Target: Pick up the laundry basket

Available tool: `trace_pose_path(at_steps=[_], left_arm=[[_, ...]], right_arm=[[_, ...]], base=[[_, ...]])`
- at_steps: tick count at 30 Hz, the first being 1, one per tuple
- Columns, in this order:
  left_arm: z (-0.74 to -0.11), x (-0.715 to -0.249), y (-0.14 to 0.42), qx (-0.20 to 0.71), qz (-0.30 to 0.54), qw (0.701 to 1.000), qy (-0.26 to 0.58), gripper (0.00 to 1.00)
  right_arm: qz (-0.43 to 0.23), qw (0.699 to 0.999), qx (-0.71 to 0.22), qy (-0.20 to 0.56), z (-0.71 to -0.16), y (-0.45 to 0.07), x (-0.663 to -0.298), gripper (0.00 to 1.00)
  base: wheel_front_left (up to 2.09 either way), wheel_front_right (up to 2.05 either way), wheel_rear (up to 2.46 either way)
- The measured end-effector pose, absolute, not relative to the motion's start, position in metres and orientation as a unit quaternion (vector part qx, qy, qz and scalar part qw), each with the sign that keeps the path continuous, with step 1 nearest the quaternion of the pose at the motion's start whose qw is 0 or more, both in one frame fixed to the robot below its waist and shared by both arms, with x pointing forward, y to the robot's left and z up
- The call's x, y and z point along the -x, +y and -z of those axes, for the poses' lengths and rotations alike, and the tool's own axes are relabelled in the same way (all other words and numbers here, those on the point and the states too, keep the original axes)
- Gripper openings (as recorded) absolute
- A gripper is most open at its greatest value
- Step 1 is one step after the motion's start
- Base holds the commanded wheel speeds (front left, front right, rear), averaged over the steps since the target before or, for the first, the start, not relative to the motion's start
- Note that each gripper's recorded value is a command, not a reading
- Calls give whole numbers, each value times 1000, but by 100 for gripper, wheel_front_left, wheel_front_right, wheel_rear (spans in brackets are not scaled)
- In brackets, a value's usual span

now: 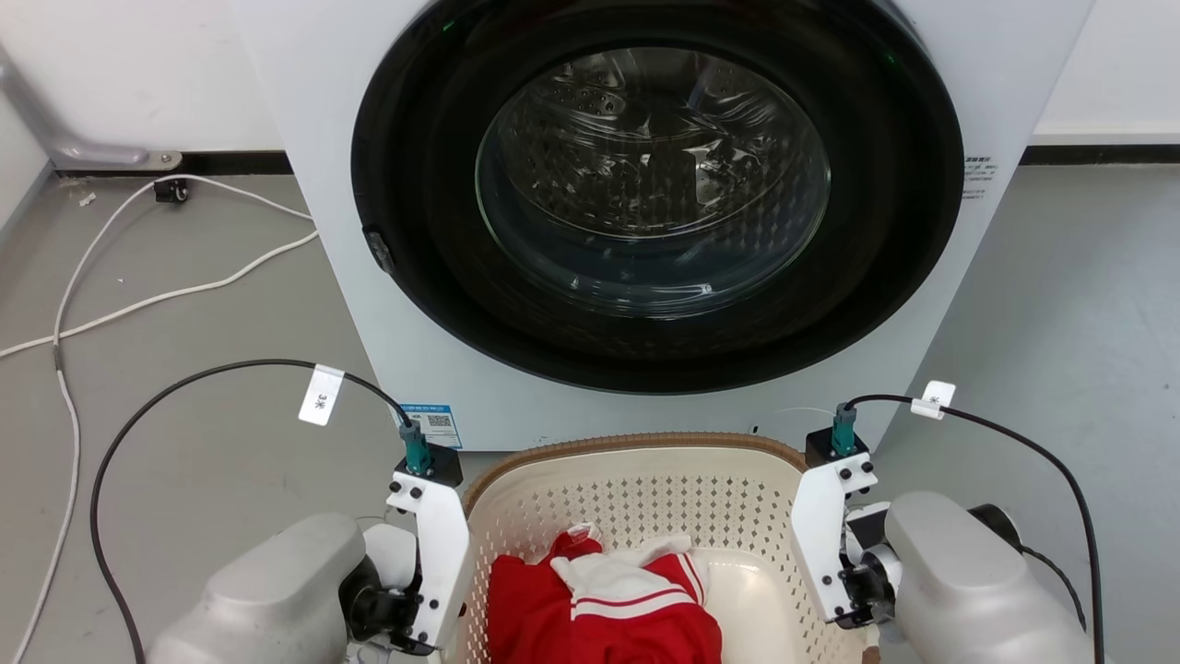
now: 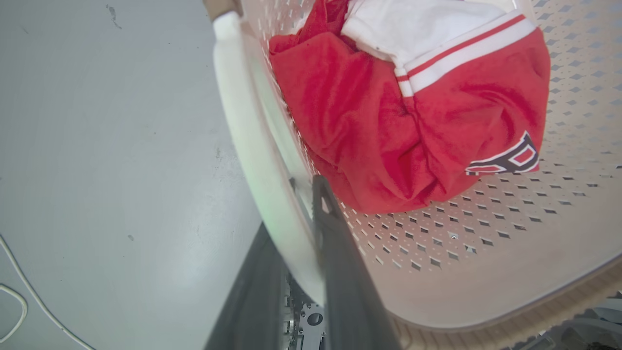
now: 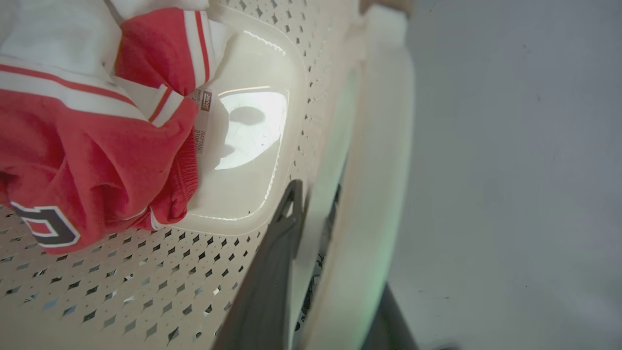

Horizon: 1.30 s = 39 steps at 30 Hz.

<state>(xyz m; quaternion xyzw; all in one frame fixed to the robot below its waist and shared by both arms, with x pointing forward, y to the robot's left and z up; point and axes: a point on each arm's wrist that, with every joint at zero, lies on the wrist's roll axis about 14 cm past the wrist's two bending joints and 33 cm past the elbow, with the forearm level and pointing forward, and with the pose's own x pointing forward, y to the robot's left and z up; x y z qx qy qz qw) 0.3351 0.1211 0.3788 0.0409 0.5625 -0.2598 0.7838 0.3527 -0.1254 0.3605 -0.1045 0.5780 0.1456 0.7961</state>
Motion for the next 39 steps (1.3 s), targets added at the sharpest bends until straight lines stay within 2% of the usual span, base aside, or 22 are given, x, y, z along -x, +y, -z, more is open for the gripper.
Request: trace_pose_path(at_steps=[39], left_arm=[[-385,-343,120,-48,262,783,562,0]], right_arm=[[-145,796,88,582,-361,-125,-356,0]], base=[[0,0,0]])
